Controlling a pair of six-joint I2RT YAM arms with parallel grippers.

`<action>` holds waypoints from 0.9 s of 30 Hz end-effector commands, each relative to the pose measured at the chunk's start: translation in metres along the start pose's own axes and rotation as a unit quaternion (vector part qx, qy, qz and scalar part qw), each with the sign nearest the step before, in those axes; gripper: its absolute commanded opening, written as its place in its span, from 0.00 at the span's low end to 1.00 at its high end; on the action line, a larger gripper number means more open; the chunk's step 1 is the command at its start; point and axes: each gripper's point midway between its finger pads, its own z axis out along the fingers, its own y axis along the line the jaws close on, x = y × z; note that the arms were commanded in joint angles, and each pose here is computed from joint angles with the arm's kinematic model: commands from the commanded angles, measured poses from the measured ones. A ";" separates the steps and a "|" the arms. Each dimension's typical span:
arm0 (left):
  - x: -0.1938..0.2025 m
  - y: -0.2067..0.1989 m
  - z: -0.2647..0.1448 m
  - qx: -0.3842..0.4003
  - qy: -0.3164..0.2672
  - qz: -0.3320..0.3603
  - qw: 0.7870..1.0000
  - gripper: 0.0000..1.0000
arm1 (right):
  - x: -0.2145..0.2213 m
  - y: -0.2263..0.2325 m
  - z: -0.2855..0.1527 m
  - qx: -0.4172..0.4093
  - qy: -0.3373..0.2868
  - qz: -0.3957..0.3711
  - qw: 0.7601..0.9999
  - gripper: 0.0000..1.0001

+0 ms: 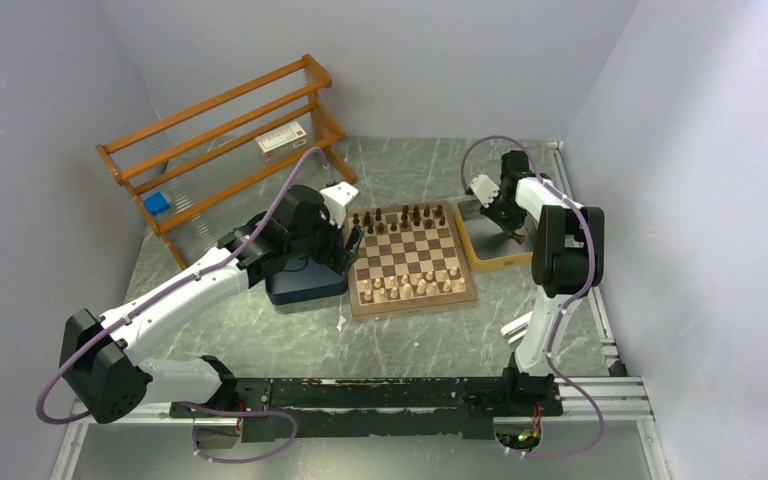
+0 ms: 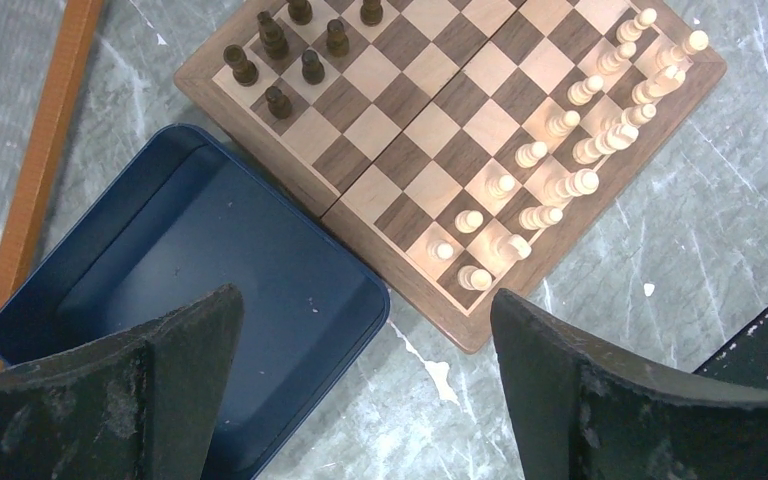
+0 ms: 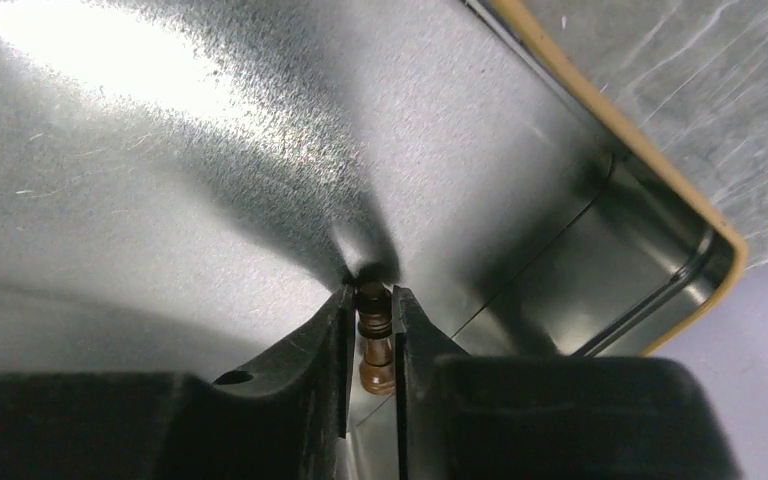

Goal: Set up the chess pieces on the board
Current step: Pick up the chess piece from the storage box.

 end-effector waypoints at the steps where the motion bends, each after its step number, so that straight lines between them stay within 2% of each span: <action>1: -0.005 0.005 -0.004 -0.014 -0.014 0.004 1.000 0.98 | -0.008 0.006 0.003 -0.014 -0.004 -0.013 1.000 0.15; 4: -0.005 0.010 -0.005 -0.023 -0.014 0.000 1.000 0.98 | -0.016 -0.003 -0.005 0.002 -0.014 -0.004 1.000 0.06; 8: -0.002 0.015 -0.003 -0.026 -0.010 -0.011 1.000 0.98 | -0.032 -0.014 -0.022 0.012 -0.042 0.025 0.999 0.01; 16: 0.001 0.019 -0.001 -0.026 -0.007 -0.021 0.999 0.98 | -0.067 -0.030 -0.074 0.064 -0.116 0.091 0.987 0.00; 19: 0.001 0.016 0.001 -0.017 -0.005 -0.021 1.000 0.95 | -0.087 -0.041 -0.101 0.093 -0.175 0.164 0.966 0.00; 22: -0.002 0.010 0.001 0.000 -0.010 -0.025 1.000 0.93 | -0.111 -0.036 -0.126 0.059 -0.233 0.230 0.943 0.00; 27: -0.027 -0.007 0.000 0.040 -0.041 -0.070 0.996 0.92 | -0.156 -0.010 -0.169 -0.045 -0.353 0.346 0.868 0.00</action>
